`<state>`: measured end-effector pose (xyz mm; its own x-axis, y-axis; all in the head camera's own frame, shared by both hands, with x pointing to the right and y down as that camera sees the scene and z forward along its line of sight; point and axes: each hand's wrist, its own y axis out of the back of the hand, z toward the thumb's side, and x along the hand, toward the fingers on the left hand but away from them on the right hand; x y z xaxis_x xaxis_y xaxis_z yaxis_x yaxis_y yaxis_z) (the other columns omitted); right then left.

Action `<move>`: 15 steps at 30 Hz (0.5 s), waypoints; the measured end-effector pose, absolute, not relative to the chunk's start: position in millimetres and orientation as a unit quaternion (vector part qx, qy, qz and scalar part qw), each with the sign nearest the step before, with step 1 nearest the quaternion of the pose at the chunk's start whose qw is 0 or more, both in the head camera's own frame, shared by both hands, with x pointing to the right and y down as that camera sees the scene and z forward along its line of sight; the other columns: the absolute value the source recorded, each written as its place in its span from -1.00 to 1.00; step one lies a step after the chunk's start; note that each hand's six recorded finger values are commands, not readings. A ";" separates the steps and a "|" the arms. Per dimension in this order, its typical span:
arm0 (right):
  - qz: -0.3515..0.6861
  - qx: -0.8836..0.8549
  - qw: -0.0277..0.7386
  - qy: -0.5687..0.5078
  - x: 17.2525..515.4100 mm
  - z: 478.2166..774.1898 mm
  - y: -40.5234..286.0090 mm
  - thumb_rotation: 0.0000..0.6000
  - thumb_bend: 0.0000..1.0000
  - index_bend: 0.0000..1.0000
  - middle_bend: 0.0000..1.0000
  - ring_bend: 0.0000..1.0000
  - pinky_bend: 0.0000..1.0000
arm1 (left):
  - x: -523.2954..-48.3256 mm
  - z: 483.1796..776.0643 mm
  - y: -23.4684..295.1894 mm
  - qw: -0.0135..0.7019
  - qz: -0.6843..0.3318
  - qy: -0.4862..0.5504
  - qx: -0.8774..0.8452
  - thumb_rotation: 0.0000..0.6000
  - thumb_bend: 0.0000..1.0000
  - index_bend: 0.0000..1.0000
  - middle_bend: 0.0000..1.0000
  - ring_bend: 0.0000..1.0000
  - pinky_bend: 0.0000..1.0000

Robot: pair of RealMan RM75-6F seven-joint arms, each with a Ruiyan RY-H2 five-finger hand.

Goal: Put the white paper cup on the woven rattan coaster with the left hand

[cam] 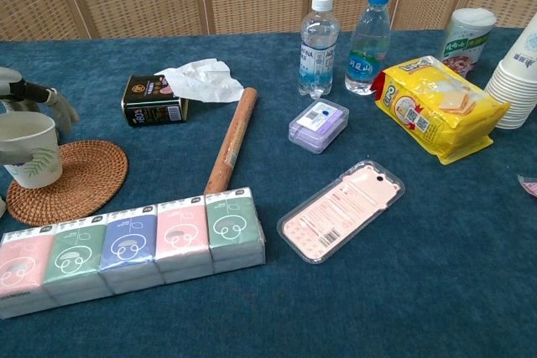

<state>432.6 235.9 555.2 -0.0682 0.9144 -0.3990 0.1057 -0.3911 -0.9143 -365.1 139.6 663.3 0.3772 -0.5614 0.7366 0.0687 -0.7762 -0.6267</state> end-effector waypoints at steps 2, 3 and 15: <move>0.591 -0.587 0.342 -0.434 435.5 554.2 236.9 1.00 0.03 -0.58 -0.64 -0.97 -0.70 | -360.6 666.8 141.1 0.294 -0.531 0.156 -0.779 1.00 -0.22 -0.39 -0.57 -0.25 -0.23; 0.592 -0.586 0.341 -0.435 436.8 553.9 237.4 1.00 0.03 -0.58 -0.64 -0.97 -0.70 | -357.6 668.7 141.8 0.294 -0.527 0.156 -0.782 1.00 -0.22 -0.39 -0.57 -0.25 -0.23; 0.597 -0.581 0.337 -0.439 444.8 551.7 240.8 1.00 0.02 -0.58 -0.63 -0.97 -0.70 | -348.7 676.3 144.7 0.296 -0.524 0.137 -0.786 1.00 -0.22 -0.64 -0.82 -0.73 -0.45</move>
<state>444.8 240.8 551.7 -0.0987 0.9120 -0.3981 0.1079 -0.3879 -0.9154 -348.7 144.7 676.3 0.4128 -0.5264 0.7433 0.0953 -0.7866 -0.6100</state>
